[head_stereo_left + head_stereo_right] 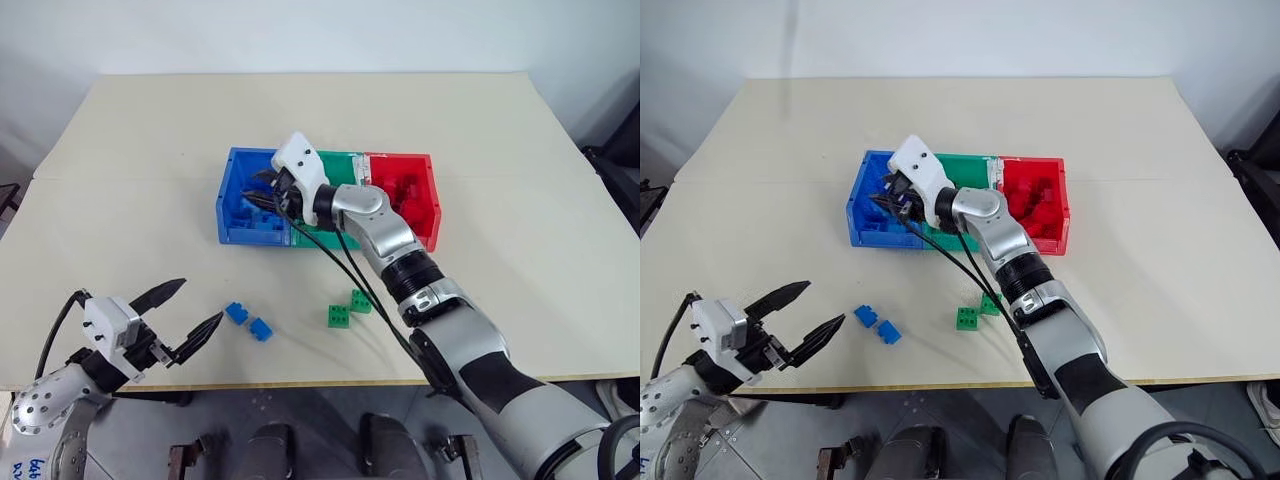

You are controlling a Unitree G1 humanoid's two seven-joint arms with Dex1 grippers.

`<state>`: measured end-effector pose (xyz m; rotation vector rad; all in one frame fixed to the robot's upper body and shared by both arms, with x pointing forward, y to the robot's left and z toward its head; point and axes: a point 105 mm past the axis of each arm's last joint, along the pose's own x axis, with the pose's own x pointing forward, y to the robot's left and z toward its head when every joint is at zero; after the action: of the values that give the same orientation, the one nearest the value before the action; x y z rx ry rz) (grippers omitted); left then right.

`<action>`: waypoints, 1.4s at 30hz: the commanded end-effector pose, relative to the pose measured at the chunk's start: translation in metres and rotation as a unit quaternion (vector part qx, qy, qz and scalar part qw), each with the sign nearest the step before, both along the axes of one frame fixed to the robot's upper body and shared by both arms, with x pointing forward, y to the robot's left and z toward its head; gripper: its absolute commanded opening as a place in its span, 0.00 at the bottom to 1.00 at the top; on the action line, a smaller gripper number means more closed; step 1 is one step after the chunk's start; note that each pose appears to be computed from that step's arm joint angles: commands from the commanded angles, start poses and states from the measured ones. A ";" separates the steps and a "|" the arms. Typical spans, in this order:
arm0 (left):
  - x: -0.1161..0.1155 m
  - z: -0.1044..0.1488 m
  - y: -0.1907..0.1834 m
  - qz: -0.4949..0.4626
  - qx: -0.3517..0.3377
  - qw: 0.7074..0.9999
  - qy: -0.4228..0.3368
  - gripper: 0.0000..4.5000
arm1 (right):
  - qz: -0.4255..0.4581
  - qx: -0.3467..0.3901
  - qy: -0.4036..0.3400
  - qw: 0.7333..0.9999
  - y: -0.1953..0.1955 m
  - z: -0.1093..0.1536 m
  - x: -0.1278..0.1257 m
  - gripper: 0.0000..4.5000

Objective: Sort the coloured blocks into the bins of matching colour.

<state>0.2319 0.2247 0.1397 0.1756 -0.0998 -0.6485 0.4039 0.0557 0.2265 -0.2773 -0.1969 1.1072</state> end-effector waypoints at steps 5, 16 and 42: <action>0.014 0.016 -0.022 -0.069 0.023 0.997 -0.020 1.00 | 0.082 0.003 -0.071 0.994 -0.041 0.021 -0.023 0.99; 0.032 0.015 -0.055 -0.184 0.051 0.982 -0.005 1.00 | 0.100 -0.061 -0.055 0.992 -0.187 -0.041 -0.098 0.99; 0.029 0.006 -0.035 -0.220 0.080 0.972 0.004 1.00 | 0.082 -0.146 0.100 0.981 -0.183 -0.104 -0.098 0.99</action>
<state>0.2646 0.1922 0.1309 0.2820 -0.0254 -1.0973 0.3035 -0.1311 0.1289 -0.3966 0.1146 1.3053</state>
